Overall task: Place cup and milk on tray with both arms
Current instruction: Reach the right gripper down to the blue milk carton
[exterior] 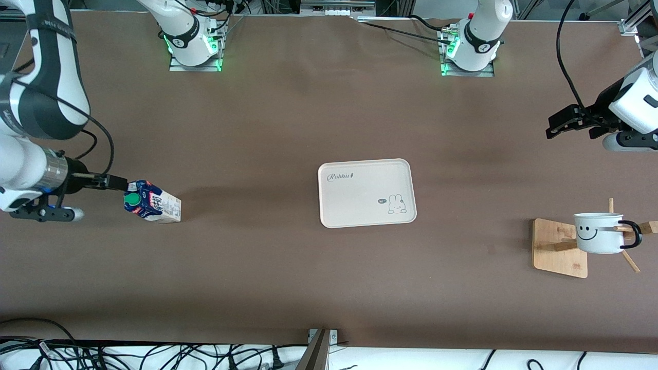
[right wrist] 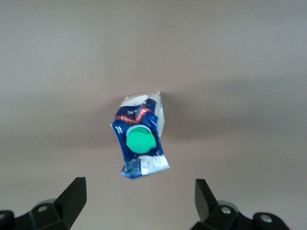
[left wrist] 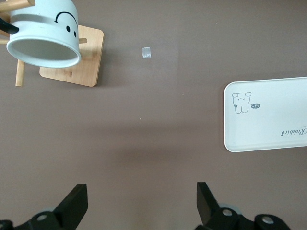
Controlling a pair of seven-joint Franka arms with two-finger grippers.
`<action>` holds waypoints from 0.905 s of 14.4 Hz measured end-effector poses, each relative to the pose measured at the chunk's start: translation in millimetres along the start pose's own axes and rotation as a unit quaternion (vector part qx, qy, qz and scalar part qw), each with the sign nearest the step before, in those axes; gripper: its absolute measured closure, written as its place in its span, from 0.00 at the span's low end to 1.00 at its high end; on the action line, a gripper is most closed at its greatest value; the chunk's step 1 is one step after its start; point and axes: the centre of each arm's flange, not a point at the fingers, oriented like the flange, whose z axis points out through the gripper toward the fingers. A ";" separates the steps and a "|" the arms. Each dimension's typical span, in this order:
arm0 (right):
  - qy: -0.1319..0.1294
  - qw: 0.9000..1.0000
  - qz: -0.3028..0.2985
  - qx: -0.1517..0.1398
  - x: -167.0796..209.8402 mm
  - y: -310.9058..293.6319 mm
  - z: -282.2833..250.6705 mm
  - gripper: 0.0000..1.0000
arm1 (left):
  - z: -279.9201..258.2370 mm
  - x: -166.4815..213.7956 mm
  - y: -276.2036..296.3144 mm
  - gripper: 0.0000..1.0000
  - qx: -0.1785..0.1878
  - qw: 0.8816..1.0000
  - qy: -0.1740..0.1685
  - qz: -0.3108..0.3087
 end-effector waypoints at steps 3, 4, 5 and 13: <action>-0.002 1.000 0.000 0.006 10.1 -1.6 20.8 0.00 | 0.1 0.1 -0.2 0.00 0.000 1.000 0.000 0.000; -0.005 1.000 -0.001 0.005 12.5 -1.9 27.8 0.00 | 0.0 0.2 -0.4 0.00 0.000 1.000 0.000 0.000; -0.006 1.000 -0.004 0.005 15.3 -2.4 34.5 0.00 | 0.0 0.2 -0.6 0.00 0.000 1.000 0.000 -0.001; -0.002 0.998 -0.058 0.005 28.4 -1.2 61.9 0.00 | 0.4 0.5 -1.8 0.00 0.000 1.000 0.000 -0.002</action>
